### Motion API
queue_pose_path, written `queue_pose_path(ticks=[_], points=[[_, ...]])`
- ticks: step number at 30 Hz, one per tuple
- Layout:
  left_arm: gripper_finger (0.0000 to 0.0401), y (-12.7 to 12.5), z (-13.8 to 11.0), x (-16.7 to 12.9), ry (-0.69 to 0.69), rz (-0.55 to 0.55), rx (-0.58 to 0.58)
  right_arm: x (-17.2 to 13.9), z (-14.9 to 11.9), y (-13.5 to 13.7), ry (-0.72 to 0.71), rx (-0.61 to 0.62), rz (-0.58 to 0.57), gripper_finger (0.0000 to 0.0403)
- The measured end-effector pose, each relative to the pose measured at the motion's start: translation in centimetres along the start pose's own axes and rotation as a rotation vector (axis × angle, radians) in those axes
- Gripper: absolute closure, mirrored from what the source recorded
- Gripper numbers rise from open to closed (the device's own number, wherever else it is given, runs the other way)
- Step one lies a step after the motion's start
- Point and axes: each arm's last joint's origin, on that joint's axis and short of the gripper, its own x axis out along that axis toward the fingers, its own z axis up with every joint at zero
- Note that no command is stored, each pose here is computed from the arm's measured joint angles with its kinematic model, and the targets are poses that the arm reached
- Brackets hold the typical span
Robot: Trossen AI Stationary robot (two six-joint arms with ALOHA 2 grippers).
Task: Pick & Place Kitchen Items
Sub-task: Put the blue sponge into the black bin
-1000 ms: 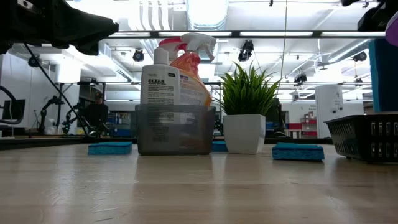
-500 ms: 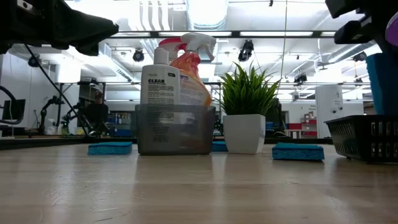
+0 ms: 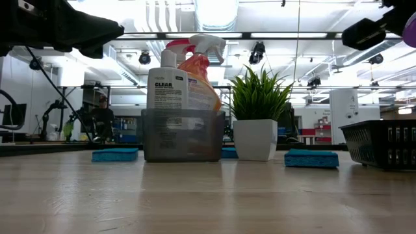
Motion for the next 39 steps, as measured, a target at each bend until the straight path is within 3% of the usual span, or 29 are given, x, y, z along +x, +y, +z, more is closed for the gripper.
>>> queue_pose_path(ticks=[18,32,35,39], points=[[0.031,0.0,-0.1,0.0,0.013,0.001,0.006,2.3,1.9,-0.9,0.097,-0.081,0.015,0.0385],[0.031,0.0,-0.2,0.0,0.017,0.001,0.008,4.3,3.2,-1.3,0.155,-0.231,0.026,0.0382],[0.031,0.0,-0.2,0.0,0.017,0.001,0.008,4.2,3.4,-1.3,0.13,-0.262,0.007,0.0356],[0.031,0.0,-0.2,0.0,0.017,0.001,0.008,3.3,4.0,-1.4,0.09,-0.296,-0.078,0.0284]])
